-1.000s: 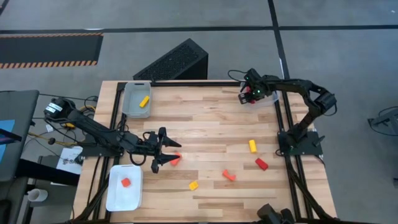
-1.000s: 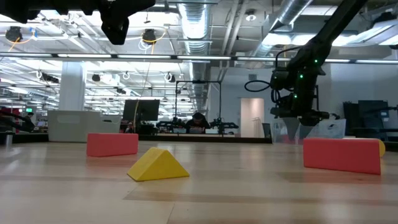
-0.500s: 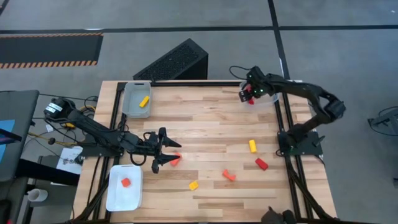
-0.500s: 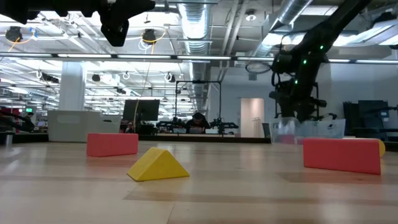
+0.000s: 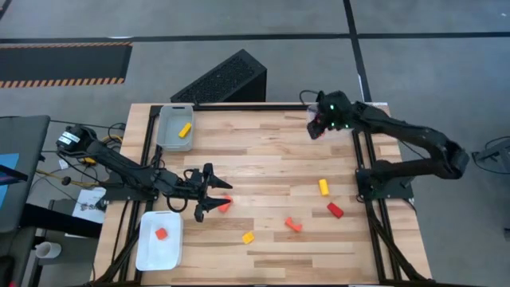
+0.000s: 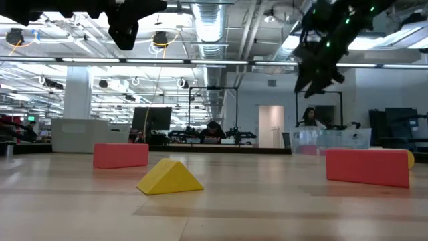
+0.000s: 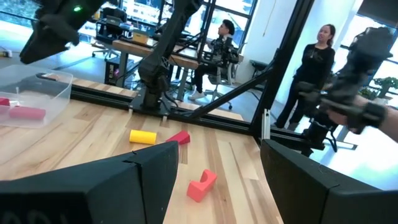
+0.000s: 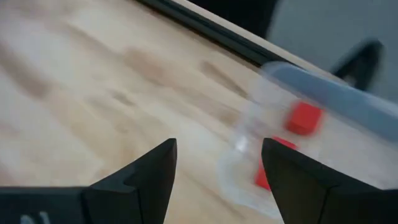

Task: Sort & place blocks by color
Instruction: Put the left orange block into the white bin

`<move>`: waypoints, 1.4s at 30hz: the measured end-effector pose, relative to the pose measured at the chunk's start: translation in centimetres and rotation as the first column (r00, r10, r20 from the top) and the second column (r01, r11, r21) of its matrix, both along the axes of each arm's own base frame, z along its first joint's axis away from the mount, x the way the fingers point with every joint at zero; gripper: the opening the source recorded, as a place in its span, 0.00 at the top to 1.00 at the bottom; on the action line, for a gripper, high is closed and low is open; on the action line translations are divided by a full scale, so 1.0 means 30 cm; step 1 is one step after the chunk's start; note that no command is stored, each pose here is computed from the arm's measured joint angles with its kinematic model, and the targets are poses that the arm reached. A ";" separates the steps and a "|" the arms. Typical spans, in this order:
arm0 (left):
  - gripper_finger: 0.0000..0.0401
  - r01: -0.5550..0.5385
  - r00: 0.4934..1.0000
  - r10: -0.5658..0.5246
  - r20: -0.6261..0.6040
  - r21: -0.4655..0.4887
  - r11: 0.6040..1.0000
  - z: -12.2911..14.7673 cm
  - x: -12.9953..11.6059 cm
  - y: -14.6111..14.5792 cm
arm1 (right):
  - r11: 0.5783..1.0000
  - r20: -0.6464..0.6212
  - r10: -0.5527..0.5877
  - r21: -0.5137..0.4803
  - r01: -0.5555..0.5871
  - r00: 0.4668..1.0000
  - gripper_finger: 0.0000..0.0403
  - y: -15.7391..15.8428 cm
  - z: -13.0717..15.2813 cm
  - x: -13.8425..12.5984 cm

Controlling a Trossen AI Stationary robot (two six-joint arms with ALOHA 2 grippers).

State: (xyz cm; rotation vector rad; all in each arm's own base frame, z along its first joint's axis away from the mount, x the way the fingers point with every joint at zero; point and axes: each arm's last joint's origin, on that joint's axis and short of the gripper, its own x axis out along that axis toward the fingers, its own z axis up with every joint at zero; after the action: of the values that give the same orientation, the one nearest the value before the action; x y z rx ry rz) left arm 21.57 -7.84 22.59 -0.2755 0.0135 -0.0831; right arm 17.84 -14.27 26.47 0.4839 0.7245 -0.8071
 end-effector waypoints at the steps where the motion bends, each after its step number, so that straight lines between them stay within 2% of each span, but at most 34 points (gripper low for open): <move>1: 0.46 0.000 1.000 0.000 0.000 0.000 1.000 0.000 0.000 0.000 | 0.999 0.014 0.031 -0.014 -0.031 0.999 0.35 0.026 0.012 0.009; 8: 0.46 0.003 1.000 -0.003 0.000 -0.004 1.000 0.000 0.000 0.000 | 0.976 0.057 0.184 -0.127 -0.175 0.981 0.35 0.218 0.056 0.093; 13: 0.46 0.047 0.999 -0.047 -0.012 -0.029 0.998 -0.002 0.000 -0.005 | 0.946 0.121 0.256 -0.234 -0.223 0.959 0.35 0.358 0.055 0.166; 16: 0.46 0.073 0.995 -0.075 -0.062 -0.046 0.996 -0.018 -0.001 -0.006 | 0.917 0.112 0.334 -0.270 -0.295 0.936 0.35 0.426 0.023 0.205; 19: 0.46 0.066 0.982 -0.080 -0.171 -0.084 0.994 -0.035 0.006 -0.002 | 0.904 0.095 0.380 -0.251 -0.347 0.920 0.35 0.481 -0.011 0.236; 23: 0.46 0.011 0.930 -0.047 -0.366 -0.101 0.995 -0.039 0.017 -0.001 | 0.897 0.091 0.403 -0.236 -0.373 0.911 0.35 0.558 -0.052 0.267; 28: 0.46 -0.146 0.850 0.097 -0.518 -0.055 0.988 -0.060 0.004 0.010 | 0.876 0.104 0.380 -0.359 -0.321 0.919 0.35 0.682 -0.088 0.300; 30: 0.46 -0.184 0.814 0.122 -0.568 -0.052 0.982 -0.078 -0.007 0.016 | 0.860 0.097 0.373 -0.410 -0.304 0.923 0.35 0.725 -0.101 0.302; 35: 0.46 -0.151 0.744 0.099 -0.660 -0.022 0.988 -0.107 -0.033 0.012 | 0.836 0.076 0.376 -0.458 -0.302 0.924 0.35 0.785 -0.117 0.289; 42: 0.46 -0.228 0.726 0.090 -0.682 -0.115 0.967 -0.111 -0.038 0.009 | 0.810 0.088 0.363 -0.522 -0.267 0.928 0.35 0.832 -0.115 0.275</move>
State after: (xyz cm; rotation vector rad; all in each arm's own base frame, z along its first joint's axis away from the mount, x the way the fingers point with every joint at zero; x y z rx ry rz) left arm 20.42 -7.57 19.25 -0.4905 0.7167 0.1977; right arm 26.10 10.68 23.03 -0.0432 0.3804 -0.5916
